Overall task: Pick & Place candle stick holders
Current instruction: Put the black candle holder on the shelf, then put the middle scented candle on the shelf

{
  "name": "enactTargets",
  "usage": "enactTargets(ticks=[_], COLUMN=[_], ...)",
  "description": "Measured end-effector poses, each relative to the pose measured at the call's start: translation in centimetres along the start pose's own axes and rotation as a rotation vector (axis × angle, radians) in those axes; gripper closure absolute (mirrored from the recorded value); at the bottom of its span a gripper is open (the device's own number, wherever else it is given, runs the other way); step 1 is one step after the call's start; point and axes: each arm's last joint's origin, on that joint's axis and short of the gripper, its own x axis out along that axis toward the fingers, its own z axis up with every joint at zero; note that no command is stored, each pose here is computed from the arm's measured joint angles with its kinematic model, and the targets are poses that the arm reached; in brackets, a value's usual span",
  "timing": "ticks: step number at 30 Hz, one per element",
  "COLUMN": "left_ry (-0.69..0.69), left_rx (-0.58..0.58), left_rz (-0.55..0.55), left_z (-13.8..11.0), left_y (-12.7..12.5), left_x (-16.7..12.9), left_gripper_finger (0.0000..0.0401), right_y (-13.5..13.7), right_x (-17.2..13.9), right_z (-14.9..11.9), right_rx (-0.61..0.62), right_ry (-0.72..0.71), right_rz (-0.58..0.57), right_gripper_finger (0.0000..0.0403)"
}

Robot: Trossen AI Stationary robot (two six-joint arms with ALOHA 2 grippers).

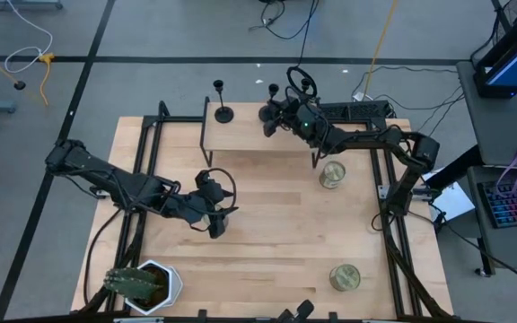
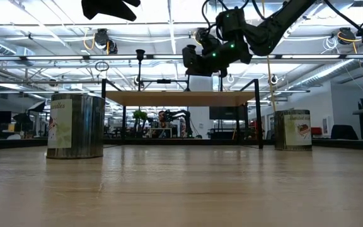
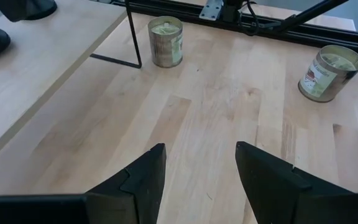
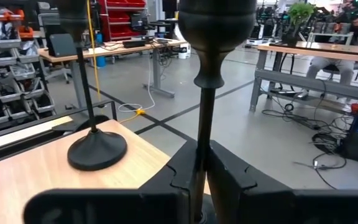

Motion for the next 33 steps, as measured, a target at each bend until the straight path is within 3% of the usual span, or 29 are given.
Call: enactTargets(ticks=[11,20,33], left_ry=[-0.001,0.003,0.139], left_rx=[-0.002,-0.025,-0.065], left_rz=[0.0,0.001,0.027], left_z=[0.0,0.0,-2.3], left_y=[0.0,0.0,-1.2], left_x=[0.0,0.0,0.0], left_gripper_finger=[0.0199,0.0199,0.0199], right_y=[0.0,-0.1,0.7], right_x=[0.0,0.0,-1.0], right_z=[-0.1,-0.7,-2.6], right_rx=[-0.003,-0.024,-0.085], right_ry=[0.009,0.069,0.148], right_rz=[0.0,-0.004,-0.059], right_gripper_finger=[0.0344,0.0284,0.0218])
